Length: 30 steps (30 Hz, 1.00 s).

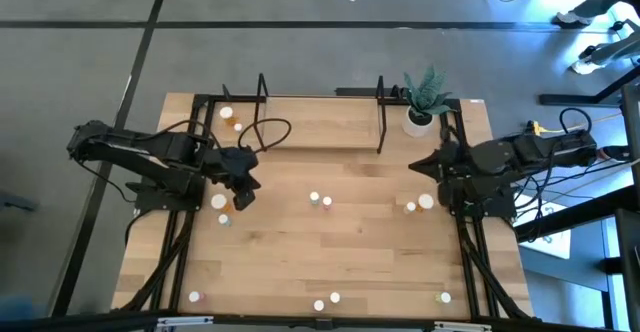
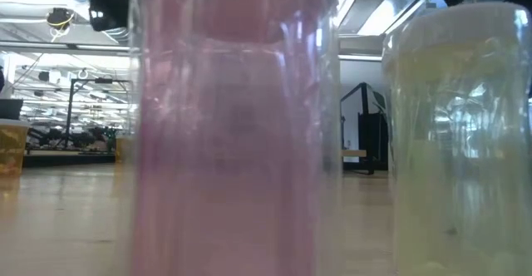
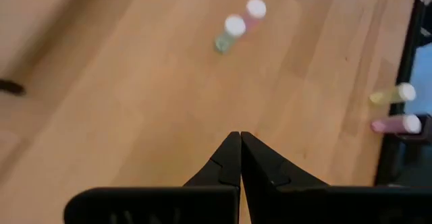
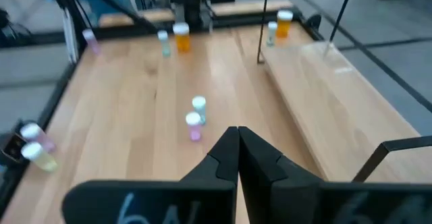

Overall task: Pick and place medicine bottles onto shelf by color
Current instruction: Put the bottom left orange pill bottle on the shelf

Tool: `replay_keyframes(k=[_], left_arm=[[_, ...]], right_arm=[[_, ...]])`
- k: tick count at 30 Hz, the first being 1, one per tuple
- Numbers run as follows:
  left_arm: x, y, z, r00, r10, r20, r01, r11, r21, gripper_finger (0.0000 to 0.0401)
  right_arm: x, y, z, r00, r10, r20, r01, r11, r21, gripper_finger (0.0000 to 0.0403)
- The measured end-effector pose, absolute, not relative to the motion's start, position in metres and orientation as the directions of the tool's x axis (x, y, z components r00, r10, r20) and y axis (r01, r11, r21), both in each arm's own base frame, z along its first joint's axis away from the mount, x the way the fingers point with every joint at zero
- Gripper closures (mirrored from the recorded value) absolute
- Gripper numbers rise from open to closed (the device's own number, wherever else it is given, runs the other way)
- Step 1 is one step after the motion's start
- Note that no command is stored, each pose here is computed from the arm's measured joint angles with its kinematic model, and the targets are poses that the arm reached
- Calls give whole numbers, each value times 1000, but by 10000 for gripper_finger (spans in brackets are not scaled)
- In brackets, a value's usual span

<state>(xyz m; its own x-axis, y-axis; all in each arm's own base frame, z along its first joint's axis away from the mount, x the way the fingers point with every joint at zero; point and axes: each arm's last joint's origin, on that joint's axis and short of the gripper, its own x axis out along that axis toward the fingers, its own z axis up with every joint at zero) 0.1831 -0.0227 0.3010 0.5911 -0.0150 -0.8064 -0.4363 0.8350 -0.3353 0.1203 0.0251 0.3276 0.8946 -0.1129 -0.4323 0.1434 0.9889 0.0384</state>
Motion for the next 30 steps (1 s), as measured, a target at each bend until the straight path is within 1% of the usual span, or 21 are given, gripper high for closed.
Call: replay_keyframes(k=[5, 9, 13, 17, 19, 30], left_arm=[[176, -23, 297, 520, -52, -853, -456, 827, -329, 401], [173, -23, 295, 489, -61, -870, -497, 801, -335, 401], [173, -23, 295, 486, -60, -872, -492, 806, -330, 401], [173, -23, 295, 487, -57, -871, -486, 811, -325, 401], [173, -23, 295, 487, -57, -871, -486, 811, -325, 401], [173, -23, 295, 488, -56, -871, -480, 816, -322, 401]], right_arm=[[139, 31, 327, 863, -121, -491, 140, 990, 2, 393], [148, 34, 321, 842, -96, -531, 122, 992, 13, 393], [152, 36, 318, 831, -84, -551, 117, 993, 26, 393], [152, 40, 317, 817, 58, -573, -13, 997, 82, 393], [152, 42, 318, 812, 99, -575, -37, 992, 119, 393], [152, 41, 318, 812, 101, -574, -33, 991, 128, 393]])
